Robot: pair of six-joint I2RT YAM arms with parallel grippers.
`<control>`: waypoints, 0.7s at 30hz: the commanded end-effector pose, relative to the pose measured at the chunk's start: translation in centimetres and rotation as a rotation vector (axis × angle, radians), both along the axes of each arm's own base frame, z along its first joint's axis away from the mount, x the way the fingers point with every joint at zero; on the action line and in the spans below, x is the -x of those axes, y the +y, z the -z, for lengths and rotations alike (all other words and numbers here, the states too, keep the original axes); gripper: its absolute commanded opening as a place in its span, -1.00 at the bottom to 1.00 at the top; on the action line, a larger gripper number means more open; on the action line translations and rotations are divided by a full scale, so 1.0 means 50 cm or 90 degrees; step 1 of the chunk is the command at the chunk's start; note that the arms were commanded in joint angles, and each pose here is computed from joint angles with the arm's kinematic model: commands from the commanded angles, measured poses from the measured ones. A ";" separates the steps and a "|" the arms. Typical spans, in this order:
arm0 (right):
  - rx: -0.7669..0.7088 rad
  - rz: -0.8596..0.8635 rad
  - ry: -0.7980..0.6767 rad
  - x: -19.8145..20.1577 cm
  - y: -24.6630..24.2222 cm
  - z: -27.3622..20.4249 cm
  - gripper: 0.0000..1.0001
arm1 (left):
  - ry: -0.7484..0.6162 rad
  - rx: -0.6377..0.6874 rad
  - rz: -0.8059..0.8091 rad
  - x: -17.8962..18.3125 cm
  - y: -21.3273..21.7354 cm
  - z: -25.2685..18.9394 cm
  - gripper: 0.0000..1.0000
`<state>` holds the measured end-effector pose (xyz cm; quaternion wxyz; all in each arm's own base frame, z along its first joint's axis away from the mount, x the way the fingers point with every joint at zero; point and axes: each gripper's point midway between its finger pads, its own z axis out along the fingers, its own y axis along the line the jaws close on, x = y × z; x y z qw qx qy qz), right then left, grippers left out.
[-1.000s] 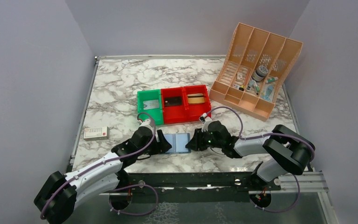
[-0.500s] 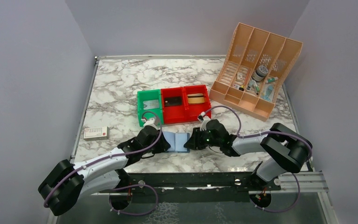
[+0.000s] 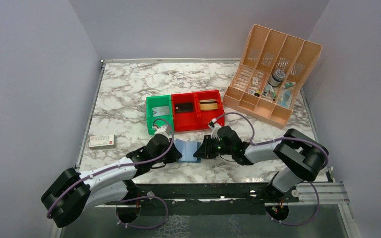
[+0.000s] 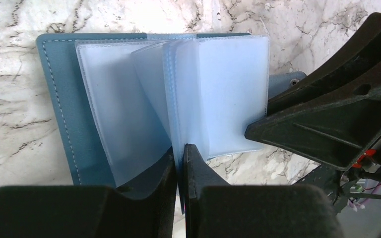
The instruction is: Take the credit cards out of the card holder
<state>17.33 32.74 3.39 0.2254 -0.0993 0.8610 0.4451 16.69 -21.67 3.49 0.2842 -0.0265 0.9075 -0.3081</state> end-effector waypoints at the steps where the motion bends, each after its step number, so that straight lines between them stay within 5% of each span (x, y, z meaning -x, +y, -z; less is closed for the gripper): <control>1: -0.067 -0.030 0.012 0.003 0.046 -0.039 -0.63 | 0.015 -0.002 0.017 0.017 -0.004 0.015 -0.80; 11: -0.037 -0.001 -0.001 -0.017 0.039 -0.030 -0.83 | 0.014 -0.003 0.019 0.022 -0.003 0.017 -0.83; 15: 0.027 0.056 -0.011 -0.021 -0.016 -0.003 -0.76 | 0.008 -0.007 0.017 0.023 0.002 0.002 -0.58; 21: 0.123 0.144 -0.082 -0.049 -0.105 -0.022 -0.35 | -0.008 -0.039 -0.014 0.020 0.036 -0.025 -0.02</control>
